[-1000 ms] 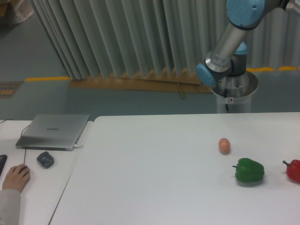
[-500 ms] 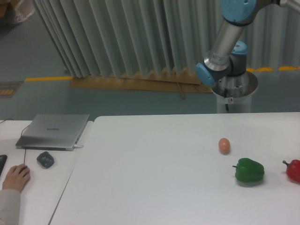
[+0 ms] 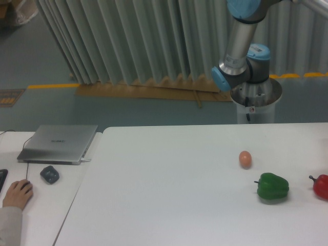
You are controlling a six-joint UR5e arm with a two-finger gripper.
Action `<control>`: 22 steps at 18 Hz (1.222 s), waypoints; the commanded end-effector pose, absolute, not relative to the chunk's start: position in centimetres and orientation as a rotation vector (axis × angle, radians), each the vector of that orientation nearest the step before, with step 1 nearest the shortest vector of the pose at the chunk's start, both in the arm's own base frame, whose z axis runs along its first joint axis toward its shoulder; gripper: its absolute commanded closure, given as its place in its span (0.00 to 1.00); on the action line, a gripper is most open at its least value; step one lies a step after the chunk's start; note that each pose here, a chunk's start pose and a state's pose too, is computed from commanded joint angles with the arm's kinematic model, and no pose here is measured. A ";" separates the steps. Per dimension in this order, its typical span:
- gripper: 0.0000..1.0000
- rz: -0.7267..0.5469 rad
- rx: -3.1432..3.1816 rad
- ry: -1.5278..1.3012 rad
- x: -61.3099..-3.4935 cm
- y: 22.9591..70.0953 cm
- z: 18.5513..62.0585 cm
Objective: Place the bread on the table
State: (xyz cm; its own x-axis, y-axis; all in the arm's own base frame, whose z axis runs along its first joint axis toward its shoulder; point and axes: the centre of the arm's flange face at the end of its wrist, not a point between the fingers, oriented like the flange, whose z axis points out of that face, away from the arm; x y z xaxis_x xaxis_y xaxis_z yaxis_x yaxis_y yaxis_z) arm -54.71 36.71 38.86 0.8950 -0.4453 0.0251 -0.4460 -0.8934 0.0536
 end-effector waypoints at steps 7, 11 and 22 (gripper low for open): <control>0.61 0.024 3.019 -0.600 -51.9 40.4 39.1; 0.61 0.024 3.033 -0.535 -48.0 44.3 39.8; 0.61 0.058 3.079 -0.447 -41.4 52.0 37.2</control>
State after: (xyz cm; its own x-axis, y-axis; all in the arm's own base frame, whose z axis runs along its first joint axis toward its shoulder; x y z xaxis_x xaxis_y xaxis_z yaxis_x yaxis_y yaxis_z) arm -41.38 52.02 37.18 0.9580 -0.2838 0.0412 -0.2849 -0.9582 0.0245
